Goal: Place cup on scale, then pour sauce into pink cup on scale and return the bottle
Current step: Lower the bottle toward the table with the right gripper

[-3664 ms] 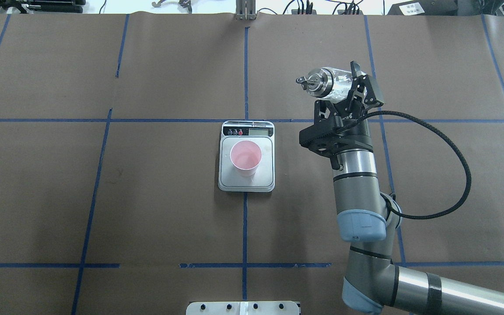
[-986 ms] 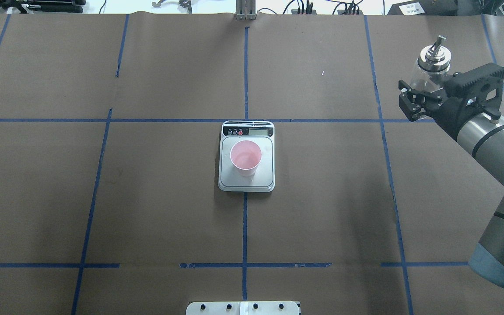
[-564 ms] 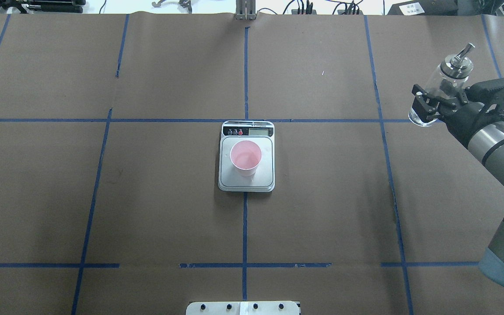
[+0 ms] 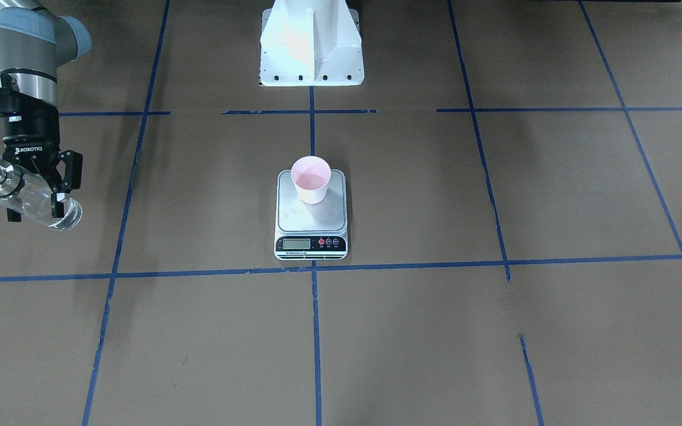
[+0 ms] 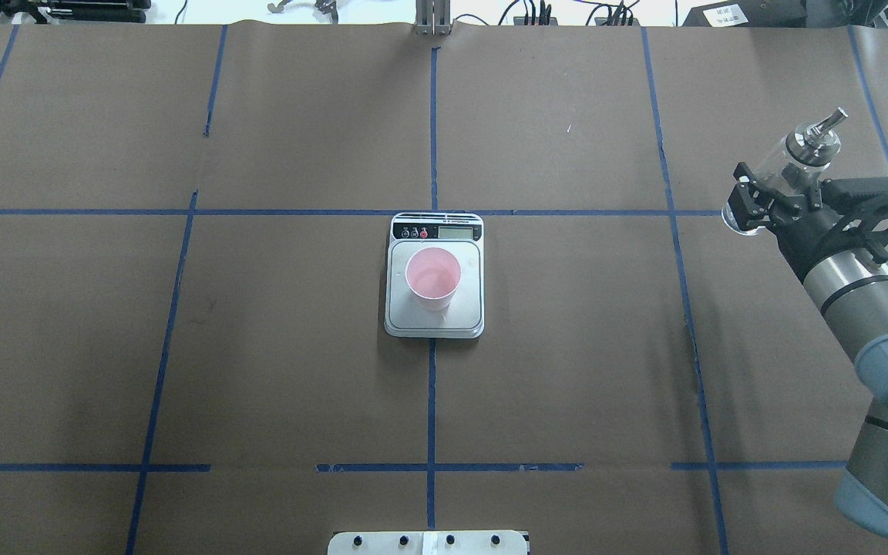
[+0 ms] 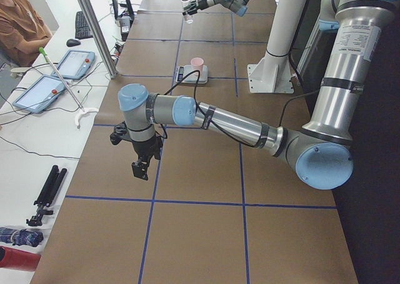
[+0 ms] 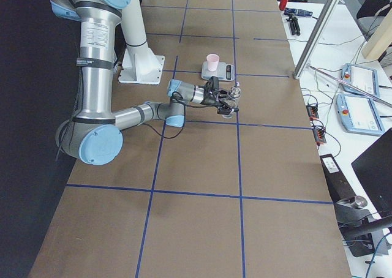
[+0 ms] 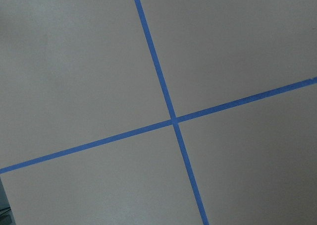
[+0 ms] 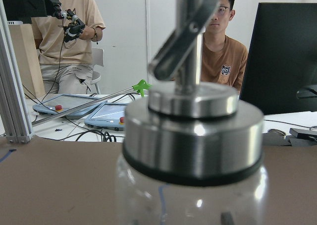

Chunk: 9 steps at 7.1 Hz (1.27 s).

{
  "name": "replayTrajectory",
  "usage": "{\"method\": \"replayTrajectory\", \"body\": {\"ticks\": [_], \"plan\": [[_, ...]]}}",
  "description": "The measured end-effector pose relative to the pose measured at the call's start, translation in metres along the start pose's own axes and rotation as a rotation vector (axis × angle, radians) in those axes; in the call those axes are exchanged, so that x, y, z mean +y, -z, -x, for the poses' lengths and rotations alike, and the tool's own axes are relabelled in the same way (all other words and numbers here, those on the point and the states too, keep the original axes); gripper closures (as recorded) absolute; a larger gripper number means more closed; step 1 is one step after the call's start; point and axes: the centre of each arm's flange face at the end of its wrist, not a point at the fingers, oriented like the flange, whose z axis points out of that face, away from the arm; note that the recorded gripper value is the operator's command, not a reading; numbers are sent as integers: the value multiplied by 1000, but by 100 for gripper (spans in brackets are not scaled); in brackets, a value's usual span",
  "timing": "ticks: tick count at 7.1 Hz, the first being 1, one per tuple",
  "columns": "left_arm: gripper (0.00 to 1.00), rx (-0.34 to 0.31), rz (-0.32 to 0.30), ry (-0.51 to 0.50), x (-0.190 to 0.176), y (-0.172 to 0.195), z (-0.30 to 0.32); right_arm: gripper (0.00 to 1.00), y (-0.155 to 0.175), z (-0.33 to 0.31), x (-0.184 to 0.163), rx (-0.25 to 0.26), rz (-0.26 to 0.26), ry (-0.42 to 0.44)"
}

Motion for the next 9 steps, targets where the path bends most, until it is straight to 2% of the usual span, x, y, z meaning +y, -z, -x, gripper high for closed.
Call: {"method": "replayTrajectory", "body": {"ticks": [5,9], "plan": [[0,-3,0,-1,-1,0,-1,100,13,34,60,14,-42,53],[0,-6,-1,-3,-2,1,-1,100,-1,57,90,18,-49,70]]}}
